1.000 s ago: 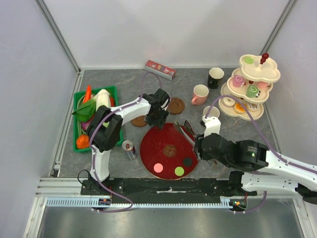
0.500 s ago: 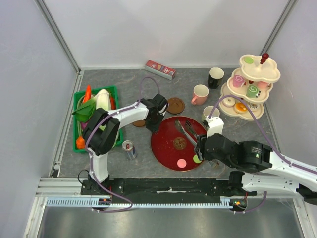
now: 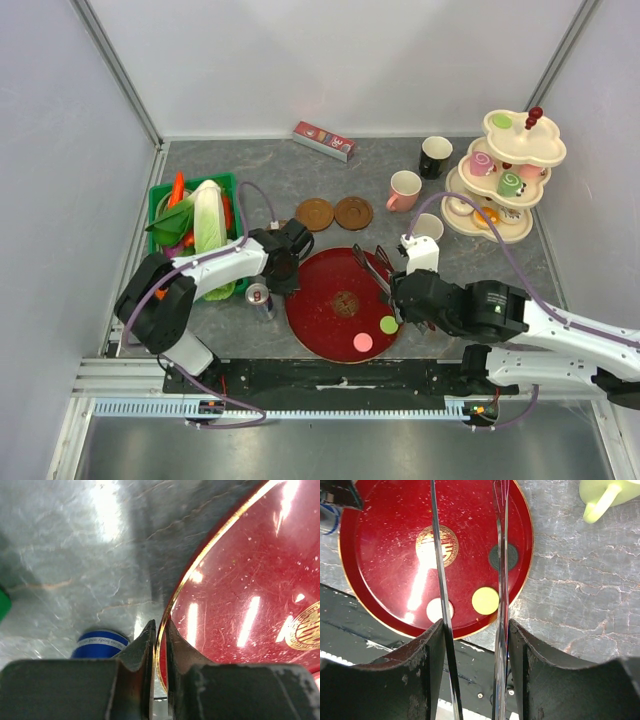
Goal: Serve the afternoon tea
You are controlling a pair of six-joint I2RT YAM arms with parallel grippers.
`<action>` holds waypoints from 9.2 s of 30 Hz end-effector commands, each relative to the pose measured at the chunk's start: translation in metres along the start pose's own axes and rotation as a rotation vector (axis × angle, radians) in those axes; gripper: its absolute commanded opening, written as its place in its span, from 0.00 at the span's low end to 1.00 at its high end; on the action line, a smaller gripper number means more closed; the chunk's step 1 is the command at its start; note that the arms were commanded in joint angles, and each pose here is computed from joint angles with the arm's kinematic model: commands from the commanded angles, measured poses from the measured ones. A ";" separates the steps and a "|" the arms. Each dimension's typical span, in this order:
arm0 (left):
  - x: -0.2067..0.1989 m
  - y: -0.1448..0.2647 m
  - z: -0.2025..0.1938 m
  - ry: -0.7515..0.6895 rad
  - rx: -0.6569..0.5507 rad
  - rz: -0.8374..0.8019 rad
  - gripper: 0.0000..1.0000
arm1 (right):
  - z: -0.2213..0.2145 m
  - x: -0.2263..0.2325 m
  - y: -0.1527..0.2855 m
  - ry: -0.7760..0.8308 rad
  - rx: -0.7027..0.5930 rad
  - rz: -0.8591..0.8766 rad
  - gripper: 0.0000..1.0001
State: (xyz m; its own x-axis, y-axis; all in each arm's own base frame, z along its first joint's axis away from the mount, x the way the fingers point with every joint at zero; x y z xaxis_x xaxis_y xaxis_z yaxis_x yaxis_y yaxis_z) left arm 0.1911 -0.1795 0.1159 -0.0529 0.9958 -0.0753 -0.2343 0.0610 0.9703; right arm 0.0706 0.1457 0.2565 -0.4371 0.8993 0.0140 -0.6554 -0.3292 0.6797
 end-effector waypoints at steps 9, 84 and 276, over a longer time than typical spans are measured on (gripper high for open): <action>0.005 0.016 -0.010 0.549 -0.171 -0.084 0.02 | 0.014 0.007 -0.003 0.009 -0.018 -0.040 0.57; 0.011 0.132 -0.014 0.377 -0.500 -0.324 0.99 | 0.032 0.012 -0.141 0.255 0.286 -0.397 0.50; -0.016 0.096 0.002 0.350 -0.361 -0.191 0.96 | 0.018 0.031 -0.105 0.192 0.267 -0.250 0.54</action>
State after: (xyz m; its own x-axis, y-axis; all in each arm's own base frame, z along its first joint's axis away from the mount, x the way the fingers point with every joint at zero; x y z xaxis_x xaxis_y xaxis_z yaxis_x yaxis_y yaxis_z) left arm 0.1764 -0.2050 0.1966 -0.2945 0.8799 -0.3730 -0.5148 0.1827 0.8376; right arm 0.1333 0.2054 0.2026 -0.4358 0.8464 -0.3062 -0.5638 0.0084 0.8259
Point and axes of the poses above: each gripper's point midway between its finger pads, its own y axis back along the fingers, its own x axis along the line the jaws close on, z = x × y, the point moved 9 cm from there along y, back along the fingers, and after that the axes turned 8 degrees about y, right-handed, at the moved point
